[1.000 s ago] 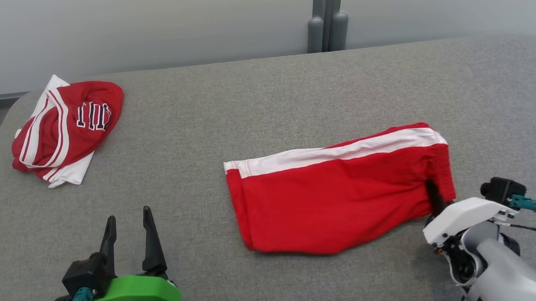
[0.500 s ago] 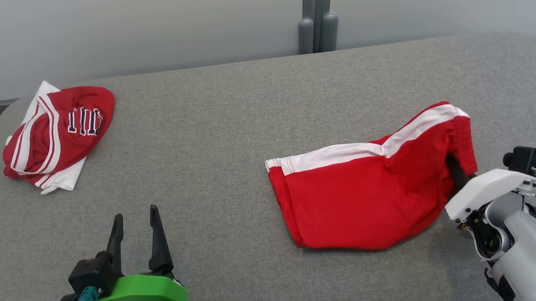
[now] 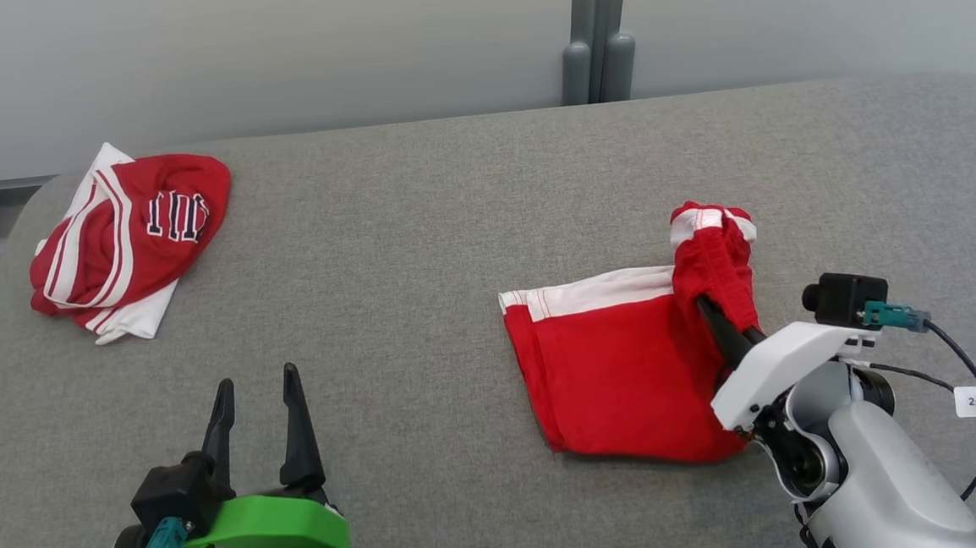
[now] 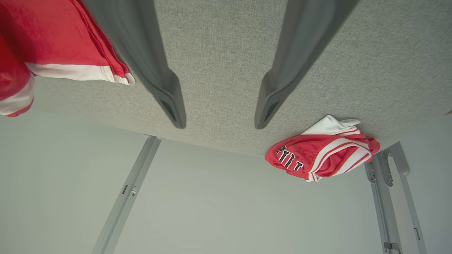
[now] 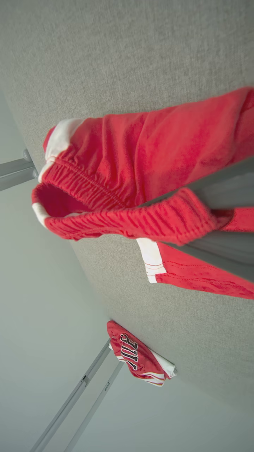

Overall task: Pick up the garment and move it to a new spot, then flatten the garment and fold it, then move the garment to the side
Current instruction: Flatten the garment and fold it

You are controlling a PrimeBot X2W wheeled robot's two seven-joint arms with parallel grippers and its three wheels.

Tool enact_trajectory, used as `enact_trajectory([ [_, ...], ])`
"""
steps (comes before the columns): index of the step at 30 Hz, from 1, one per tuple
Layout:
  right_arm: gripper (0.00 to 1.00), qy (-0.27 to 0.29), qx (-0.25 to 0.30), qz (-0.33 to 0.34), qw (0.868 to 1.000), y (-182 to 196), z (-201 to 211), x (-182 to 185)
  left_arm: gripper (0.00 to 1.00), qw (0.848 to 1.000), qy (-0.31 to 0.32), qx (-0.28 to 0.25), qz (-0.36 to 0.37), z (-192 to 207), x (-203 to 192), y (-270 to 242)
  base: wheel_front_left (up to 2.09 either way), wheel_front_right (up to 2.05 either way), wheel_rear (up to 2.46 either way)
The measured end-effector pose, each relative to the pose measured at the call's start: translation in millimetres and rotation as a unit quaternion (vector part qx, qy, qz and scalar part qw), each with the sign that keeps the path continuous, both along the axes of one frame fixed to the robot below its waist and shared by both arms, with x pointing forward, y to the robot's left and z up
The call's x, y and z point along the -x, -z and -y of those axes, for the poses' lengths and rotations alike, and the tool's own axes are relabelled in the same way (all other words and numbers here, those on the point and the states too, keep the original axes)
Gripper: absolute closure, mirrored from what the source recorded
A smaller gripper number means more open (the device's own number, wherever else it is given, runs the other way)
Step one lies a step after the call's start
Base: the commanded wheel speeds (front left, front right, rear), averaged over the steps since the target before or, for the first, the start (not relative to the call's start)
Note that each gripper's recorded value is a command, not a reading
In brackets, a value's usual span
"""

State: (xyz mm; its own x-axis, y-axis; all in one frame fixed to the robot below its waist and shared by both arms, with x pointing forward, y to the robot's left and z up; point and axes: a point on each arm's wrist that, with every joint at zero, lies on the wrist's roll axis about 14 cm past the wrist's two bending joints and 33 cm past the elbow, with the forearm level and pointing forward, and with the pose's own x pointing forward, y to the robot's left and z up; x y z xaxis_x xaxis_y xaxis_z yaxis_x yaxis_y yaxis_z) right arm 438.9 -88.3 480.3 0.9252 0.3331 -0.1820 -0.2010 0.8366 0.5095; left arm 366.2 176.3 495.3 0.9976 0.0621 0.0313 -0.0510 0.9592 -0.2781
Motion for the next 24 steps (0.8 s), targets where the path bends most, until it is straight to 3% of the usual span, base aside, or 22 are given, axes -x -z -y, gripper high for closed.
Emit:
enact_trajectory([
  [8, 1.00, -0.080, 0.085, 0.015, 0.993, 7, -43, 11, 0.00, 1.000, -0.007, 0.000, 0.005, -4, 3, -4, 0.00, 0.00, 0.00],
  [13, 1.00, -0.151, 0.133, 0.002, 0.980, 31, -78, 31, 0.00, 1.000, -0.014, 0.003, 0.005, -9, 6, -4, 0.00, 0.00, 0.00],
  [24, 1.00, -0.201, 0.200, -0.018, 0.959, 58, -93, 38, 0.00, 1.000, -0.020, 0.005, 0.006, -13, 11, -5, 0.00, 0.00, 0.00],
])
